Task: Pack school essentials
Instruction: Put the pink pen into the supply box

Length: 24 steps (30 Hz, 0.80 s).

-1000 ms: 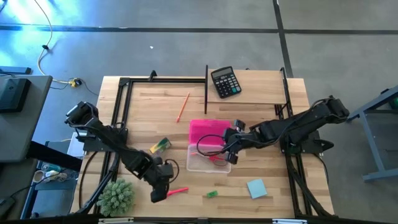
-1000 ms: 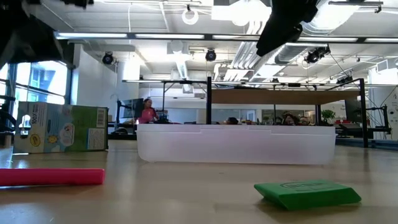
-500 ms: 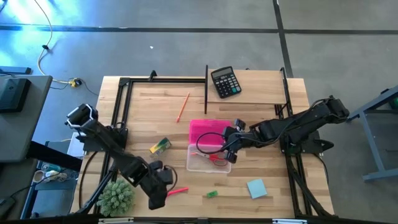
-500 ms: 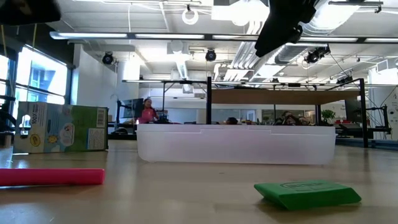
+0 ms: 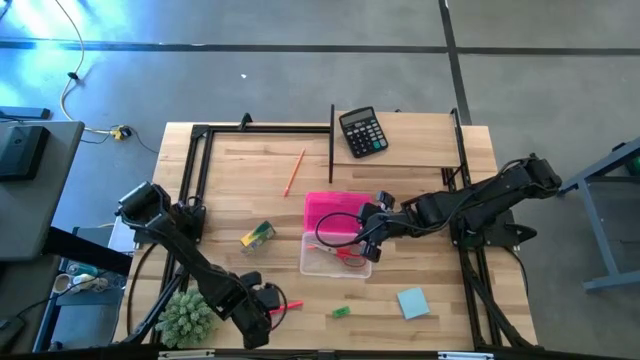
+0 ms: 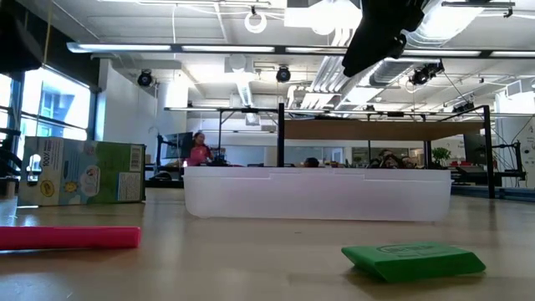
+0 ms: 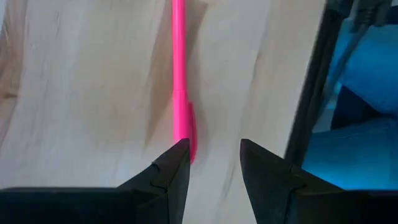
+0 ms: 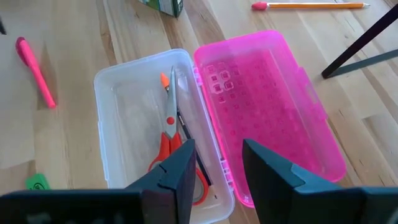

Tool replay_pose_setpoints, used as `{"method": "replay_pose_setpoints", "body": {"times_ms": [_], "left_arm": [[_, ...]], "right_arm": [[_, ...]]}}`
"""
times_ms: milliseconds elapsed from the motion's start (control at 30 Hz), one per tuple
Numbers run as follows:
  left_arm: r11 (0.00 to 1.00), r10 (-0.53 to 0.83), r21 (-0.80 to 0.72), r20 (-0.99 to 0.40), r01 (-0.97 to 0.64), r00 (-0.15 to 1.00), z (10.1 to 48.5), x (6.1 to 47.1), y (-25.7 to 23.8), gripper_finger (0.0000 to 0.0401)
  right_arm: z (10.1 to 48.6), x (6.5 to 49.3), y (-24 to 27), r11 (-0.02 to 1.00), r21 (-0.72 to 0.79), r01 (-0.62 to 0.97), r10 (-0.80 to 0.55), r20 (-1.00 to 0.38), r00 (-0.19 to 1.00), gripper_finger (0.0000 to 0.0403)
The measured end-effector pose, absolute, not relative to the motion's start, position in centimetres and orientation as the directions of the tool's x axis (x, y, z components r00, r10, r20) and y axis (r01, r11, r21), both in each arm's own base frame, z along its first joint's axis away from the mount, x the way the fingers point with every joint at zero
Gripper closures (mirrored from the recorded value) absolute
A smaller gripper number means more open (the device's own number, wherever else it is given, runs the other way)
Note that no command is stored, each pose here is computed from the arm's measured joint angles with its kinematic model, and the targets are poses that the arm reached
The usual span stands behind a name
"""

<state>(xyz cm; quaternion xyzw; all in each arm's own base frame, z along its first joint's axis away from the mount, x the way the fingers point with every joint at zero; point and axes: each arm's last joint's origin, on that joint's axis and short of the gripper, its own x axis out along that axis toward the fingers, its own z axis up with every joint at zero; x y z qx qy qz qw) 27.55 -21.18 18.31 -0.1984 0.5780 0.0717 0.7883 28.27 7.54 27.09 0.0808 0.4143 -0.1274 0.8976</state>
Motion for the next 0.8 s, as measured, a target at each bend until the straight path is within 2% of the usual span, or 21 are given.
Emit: {"method": "replay_pose_setpoints", "body": {"times_ms": [467,800], "left_arm": [[0.92,-0.069,-0.169,-0.958,-0.355,0.278,15.5,28.2,-21.6,0.027],[0.921,-0.045,-0.152,-0.956,-0.359,0.289,15.4,28.2,-21.6,0.027]], "right_arm": [[27.1,28.3,7.6,0.955,0.043,0.294,-0.159,-0.761,0.629,0.0279],[27.1,28.3,7.6,0.955,0.044,0.294,-0.159,-0.76,0.63,0.0279]]}}
